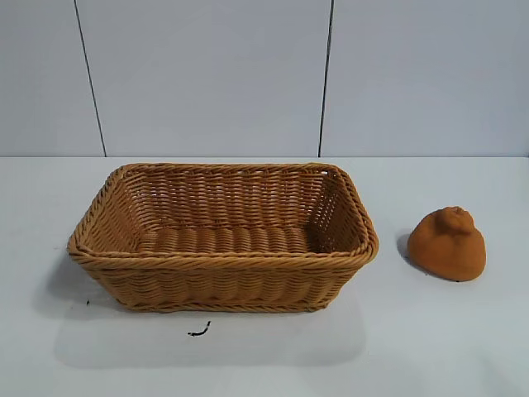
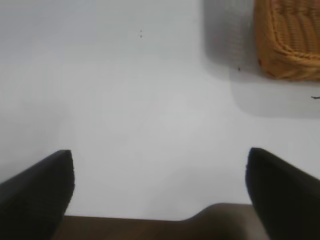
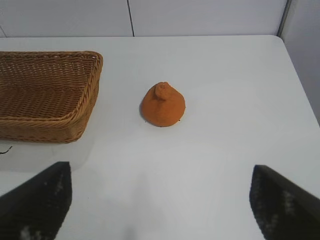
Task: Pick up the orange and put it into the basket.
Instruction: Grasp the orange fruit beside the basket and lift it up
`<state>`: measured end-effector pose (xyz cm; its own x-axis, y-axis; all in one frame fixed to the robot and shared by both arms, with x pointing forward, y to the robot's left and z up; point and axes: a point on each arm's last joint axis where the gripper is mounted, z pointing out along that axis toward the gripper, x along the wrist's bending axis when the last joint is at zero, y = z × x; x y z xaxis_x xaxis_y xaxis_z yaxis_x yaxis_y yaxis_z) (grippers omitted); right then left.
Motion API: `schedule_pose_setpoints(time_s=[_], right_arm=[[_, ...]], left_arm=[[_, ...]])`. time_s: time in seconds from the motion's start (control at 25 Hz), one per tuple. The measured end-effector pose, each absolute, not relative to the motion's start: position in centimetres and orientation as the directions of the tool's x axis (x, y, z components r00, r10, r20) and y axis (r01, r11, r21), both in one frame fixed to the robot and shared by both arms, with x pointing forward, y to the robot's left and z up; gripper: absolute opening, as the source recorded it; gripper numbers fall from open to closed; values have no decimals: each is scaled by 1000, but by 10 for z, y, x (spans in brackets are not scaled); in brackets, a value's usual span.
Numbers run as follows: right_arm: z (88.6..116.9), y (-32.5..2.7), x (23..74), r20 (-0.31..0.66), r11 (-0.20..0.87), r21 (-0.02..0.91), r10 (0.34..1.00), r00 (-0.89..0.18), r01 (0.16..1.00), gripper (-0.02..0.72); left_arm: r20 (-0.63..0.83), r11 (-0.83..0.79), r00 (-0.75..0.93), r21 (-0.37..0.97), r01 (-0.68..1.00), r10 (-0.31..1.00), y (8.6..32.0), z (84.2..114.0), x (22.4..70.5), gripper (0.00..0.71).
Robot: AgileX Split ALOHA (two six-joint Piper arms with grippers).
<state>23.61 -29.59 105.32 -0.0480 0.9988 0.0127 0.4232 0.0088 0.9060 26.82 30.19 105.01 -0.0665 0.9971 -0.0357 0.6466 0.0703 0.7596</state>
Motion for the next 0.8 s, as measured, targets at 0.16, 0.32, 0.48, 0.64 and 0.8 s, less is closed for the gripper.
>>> schedule_pose_setpoints(time_s=[0.16, 0.32, 0.48, 0.64, 0.8], right_arm=[[1053, -296, 236, 13, 9, 906, 999, -48, 423, 661], [1053, -296, 236, 13, 9, 906, 999, -48, 423, 661], [1053, -296, 236, 13, 9, 906, 999, -48, 423, 661], [1053, -296, 236, 16, 7, 906, 999, -50, 423, 661], [1053, -294, 236, 28, -1, 906, 998, -58, 424, 661]], left_arm=[[-36, 70, -65, 764, 641, 997, 302, 1050, 268, 667], [-36, 45, -27, 766, 642, 999, 301, 1050, 267, 667], [-36, 23, 7, 767, 641, 999, 300, 1050, 267, 667], [-37, 23, 11, 803, 595, 999, 300, 1051, 258, 667], [-38, 26, 16, 871, 491, 999, 300, 1052, 239, 667]])
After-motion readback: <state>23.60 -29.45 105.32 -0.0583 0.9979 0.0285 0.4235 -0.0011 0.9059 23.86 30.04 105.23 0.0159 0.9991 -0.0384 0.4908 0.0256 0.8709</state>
